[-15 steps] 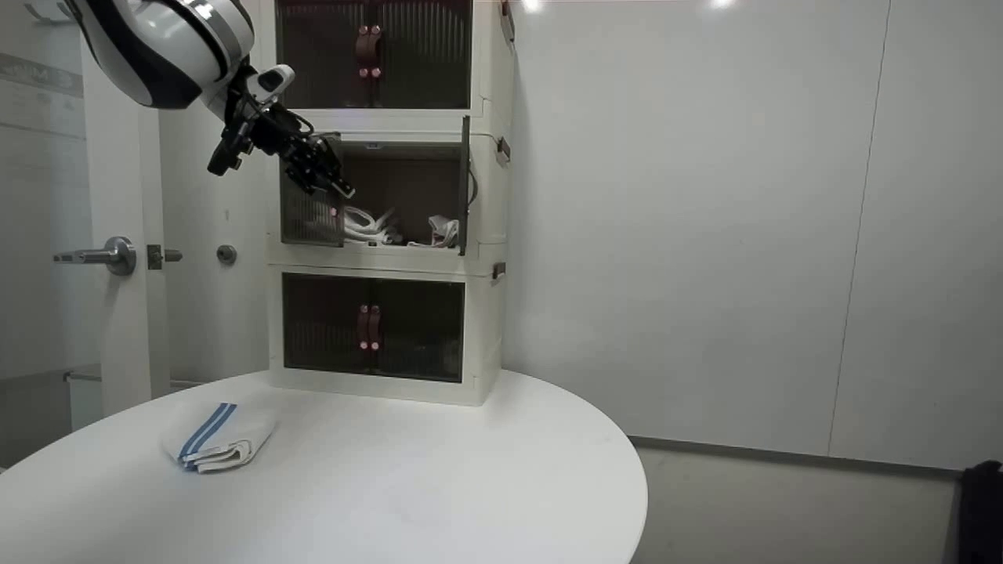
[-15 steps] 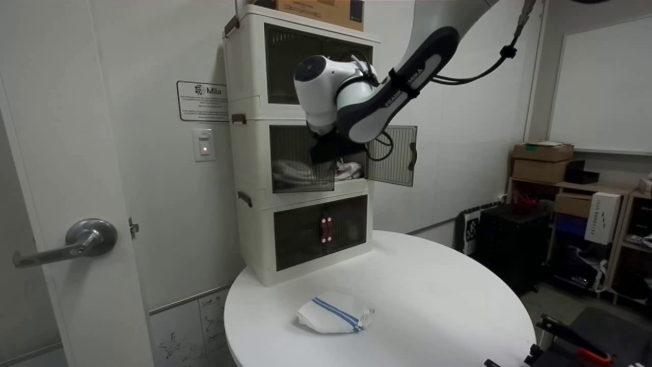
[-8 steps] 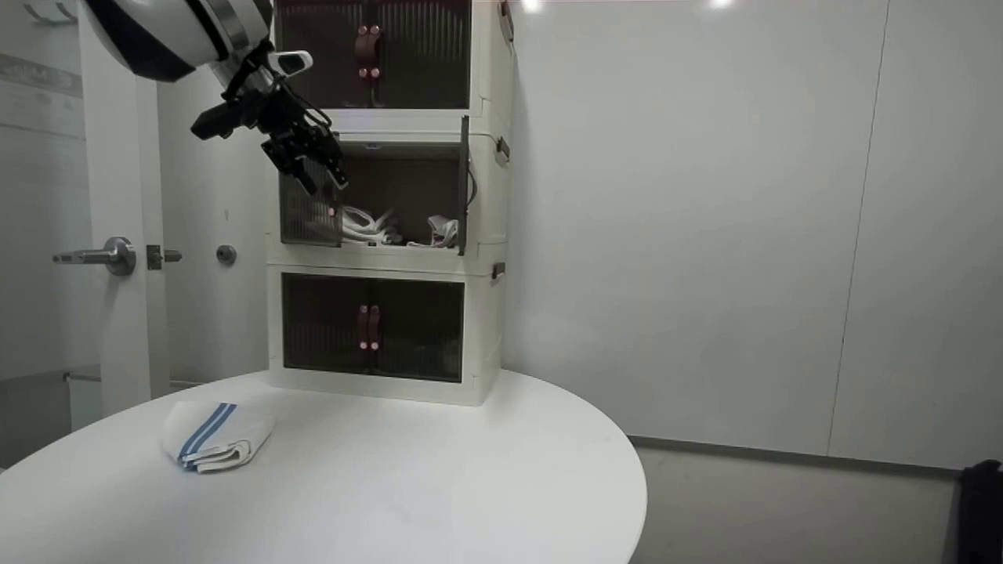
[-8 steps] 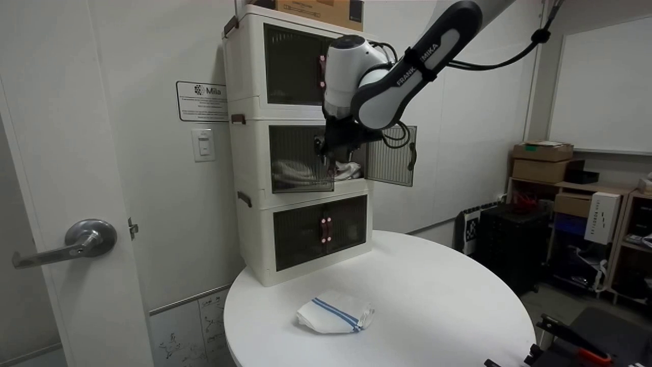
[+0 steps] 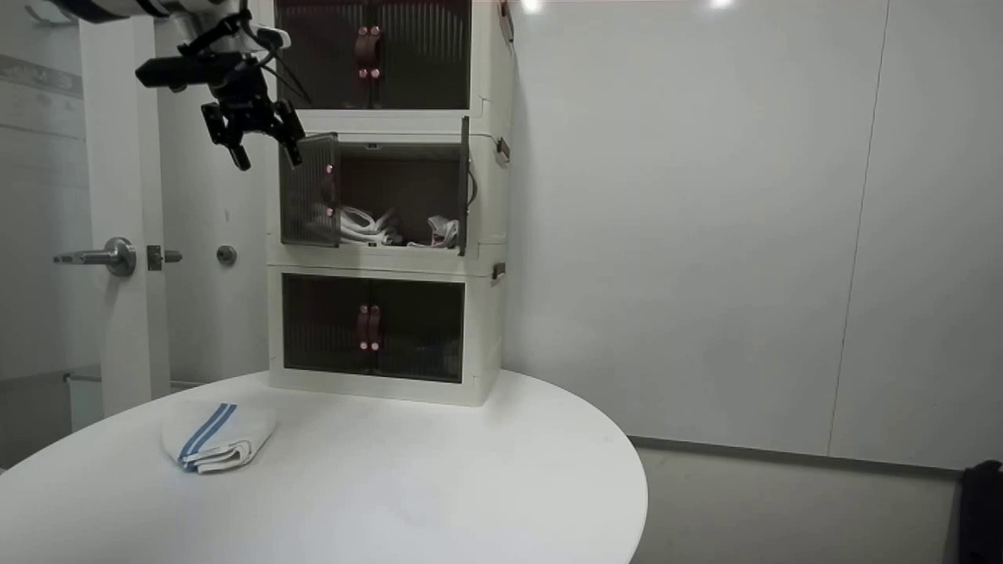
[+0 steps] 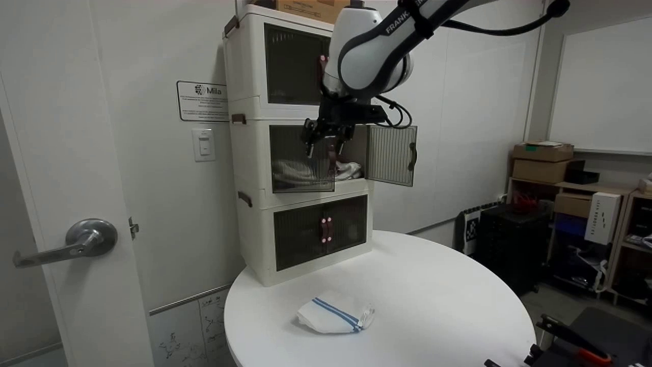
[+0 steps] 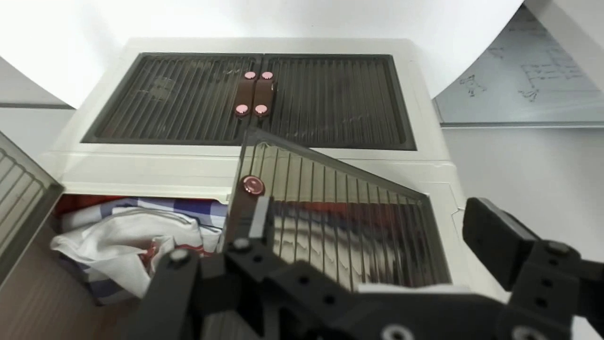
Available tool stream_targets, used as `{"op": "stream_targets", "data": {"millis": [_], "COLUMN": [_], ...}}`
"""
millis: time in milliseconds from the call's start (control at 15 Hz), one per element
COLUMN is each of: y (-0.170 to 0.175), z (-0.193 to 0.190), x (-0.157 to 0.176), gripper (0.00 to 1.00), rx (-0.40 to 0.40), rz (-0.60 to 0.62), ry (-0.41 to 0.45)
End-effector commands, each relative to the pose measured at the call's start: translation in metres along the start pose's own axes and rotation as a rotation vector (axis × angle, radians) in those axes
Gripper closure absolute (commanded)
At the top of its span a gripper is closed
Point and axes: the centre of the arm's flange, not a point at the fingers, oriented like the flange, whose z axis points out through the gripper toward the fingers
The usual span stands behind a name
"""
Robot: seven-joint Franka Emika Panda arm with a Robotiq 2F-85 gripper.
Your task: Open the cabinet doors in the middle
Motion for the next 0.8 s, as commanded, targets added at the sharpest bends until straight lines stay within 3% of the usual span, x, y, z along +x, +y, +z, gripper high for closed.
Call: {"op": "stream_targets", "data": {"millis": [0, 333, 733], "y": [0.033, 0.067, 0.072], "z": [-0.05, -0.101, -0.094], "x": [0.026, 0.058, 0.083], "gripper": [0.0, 0.0, 0.0], "rx": [-0.037, -0.147, -0.09], "rz": [-0.109, -0.212, -0.398], "ry": [-0.054, -0.085, -0.086]}}
